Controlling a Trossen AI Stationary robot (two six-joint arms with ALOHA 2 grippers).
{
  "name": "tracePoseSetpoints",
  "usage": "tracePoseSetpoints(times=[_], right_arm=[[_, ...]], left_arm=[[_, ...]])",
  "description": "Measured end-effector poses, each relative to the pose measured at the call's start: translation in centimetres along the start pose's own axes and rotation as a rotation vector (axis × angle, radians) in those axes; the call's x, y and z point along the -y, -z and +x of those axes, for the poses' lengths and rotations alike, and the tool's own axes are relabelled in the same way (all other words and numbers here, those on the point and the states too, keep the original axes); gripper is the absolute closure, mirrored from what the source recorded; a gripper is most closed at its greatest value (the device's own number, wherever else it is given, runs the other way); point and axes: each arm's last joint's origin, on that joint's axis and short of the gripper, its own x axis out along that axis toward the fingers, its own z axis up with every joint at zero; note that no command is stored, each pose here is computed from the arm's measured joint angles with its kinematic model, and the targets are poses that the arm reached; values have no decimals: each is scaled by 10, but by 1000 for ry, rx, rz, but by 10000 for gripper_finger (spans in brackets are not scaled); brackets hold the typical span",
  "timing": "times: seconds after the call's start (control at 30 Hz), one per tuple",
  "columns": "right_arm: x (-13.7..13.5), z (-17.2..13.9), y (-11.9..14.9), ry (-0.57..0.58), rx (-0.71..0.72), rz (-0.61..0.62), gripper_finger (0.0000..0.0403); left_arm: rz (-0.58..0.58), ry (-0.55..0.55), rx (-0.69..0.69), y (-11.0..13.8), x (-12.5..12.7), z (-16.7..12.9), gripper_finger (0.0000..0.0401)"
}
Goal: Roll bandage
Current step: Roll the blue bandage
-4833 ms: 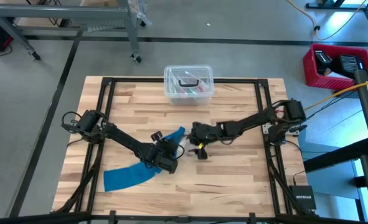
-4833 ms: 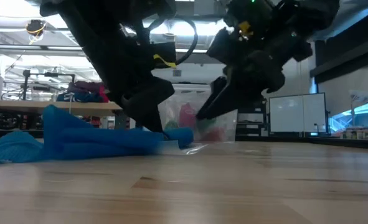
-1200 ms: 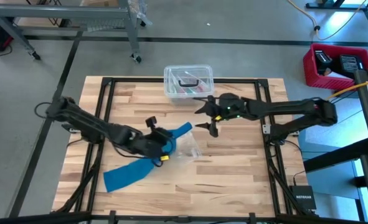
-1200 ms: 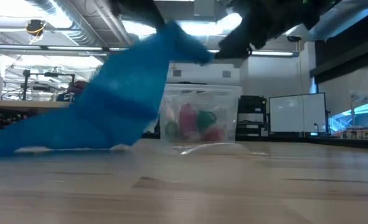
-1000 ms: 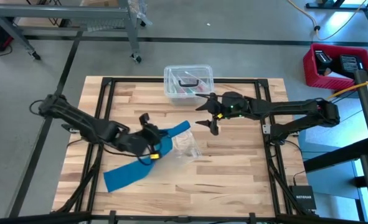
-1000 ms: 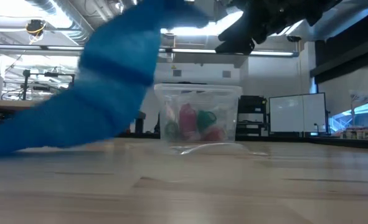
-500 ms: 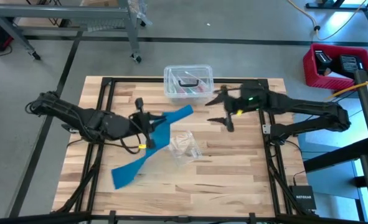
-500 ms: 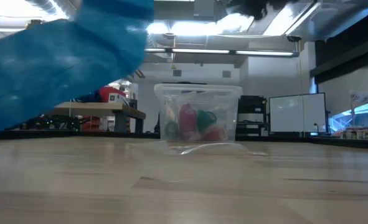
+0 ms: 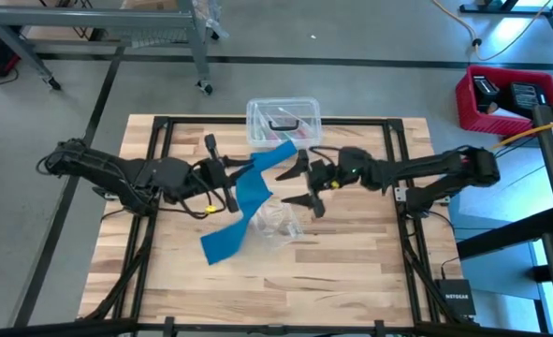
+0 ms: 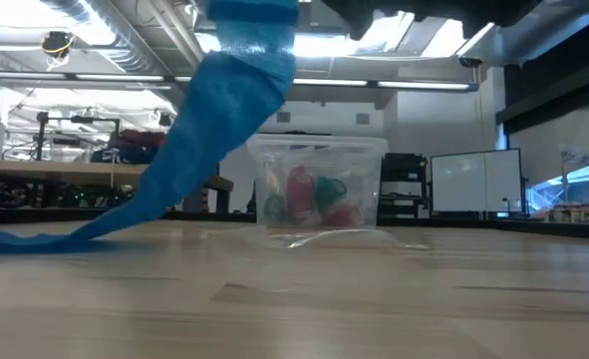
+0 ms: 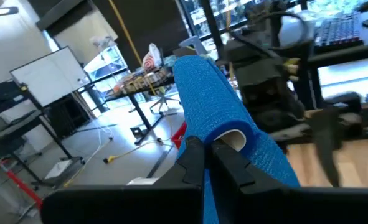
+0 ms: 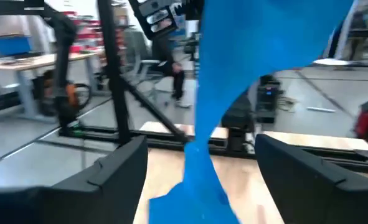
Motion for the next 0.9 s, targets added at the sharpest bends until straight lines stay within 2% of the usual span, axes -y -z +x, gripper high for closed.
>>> tracePoseSetpoints(times=[0.13,0.27,0.37,0.5,0.53,0.73,0.9], right_arm=[[-3,17,4,75,-17,-8,112],[0,33,6,177,-34,-59,154],[3,39,9,208,-72,-72,219],[3,34,15,212,-184,-159,356],[2,31,15,206,-220,-182,379],[-3,7,9,253,-413,-222,397],[-4,-6,13,278,-547,-238,398]], left_arm=[[-16,-22,-6,1,-4,3,399],[-30,-30,-10,2,-6,5,398],[-29,-24,-9,2,-4,5,399],[-47,-14,15,-2,-2,1,398],[-64,-11,38,-5,-1,-1,398],[-27,-9,119,-23,-11,-28,397],[-70,-30,170,-31,-32,-48,398]])
